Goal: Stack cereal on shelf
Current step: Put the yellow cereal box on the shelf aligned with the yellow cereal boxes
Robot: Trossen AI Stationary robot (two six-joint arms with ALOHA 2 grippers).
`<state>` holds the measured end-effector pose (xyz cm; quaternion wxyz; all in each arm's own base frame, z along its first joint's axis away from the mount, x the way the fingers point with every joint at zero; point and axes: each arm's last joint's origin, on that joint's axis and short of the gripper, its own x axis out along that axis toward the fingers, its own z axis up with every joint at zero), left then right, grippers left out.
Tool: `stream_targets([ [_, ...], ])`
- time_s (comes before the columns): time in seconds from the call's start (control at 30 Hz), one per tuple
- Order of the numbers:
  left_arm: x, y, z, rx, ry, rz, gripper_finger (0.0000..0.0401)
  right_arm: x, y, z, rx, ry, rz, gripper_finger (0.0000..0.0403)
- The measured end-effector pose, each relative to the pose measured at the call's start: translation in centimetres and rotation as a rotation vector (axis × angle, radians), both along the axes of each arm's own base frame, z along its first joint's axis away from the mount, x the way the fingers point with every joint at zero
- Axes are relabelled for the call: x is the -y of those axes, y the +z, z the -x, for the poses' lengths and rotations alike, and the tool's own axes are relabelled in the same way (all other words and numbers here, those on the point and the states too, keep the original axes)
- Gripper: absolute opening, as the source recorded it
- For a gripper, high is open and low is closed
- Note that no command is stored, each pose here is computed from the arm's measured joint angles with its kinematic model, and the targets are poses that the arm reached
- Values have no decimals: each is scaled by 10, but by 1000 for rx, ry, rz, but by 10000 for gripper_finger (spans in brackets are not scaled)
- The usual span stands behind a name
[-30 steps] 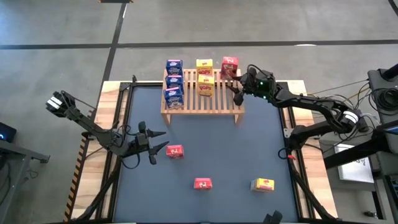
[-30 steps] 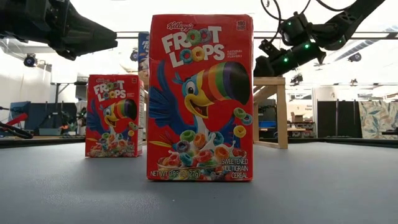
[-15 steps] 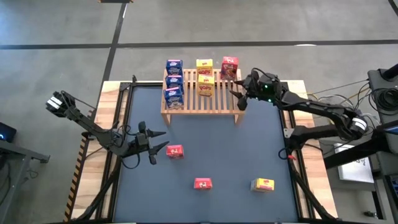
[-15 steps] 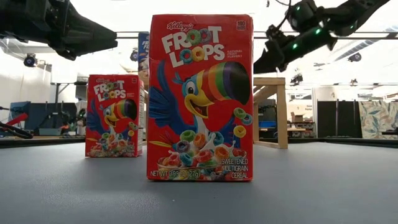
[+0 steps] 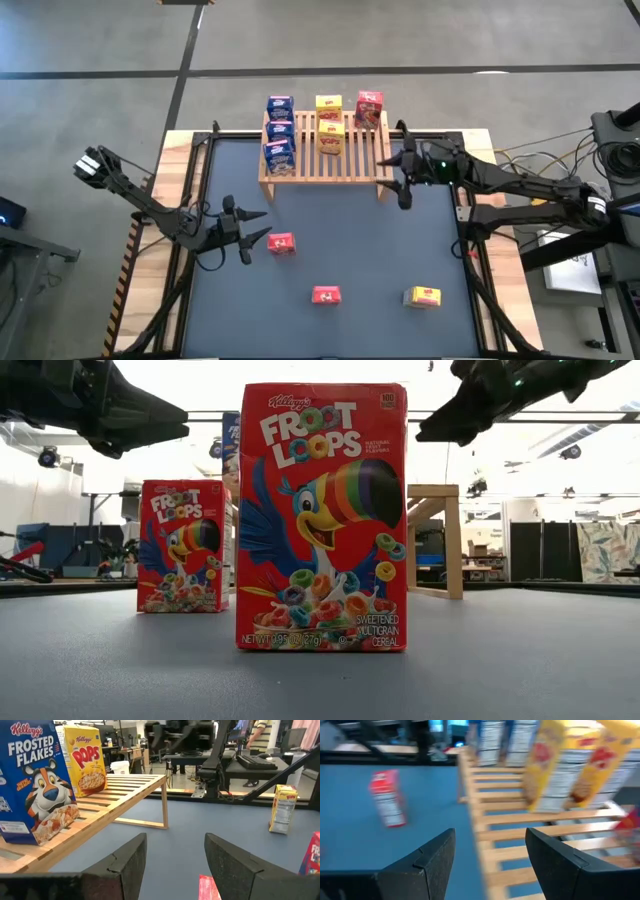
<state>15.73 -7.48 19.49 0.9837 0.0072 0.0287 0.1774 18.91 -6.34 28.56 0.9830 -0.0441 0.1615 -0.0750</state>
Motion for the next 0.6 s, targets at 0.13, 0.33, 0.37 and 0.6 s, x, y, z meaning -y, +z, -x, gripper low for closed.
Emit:
stream_targets([
  [0.13,0,-1,0,2,-3,27,184,-18,0,7,-35,59,-57,231],
  [0.33,2,-4,-1,-1,-33,75,184,-39,-2,14,-85,121,-150,231],
  [0.37,3,-4,-2,5,-40,84,184,-42,-2,14,-88,134,-166,231],
  [0.6,9,-6,-2,13,-83,102,184,-67,2,7,-137,186,-216,231],
])
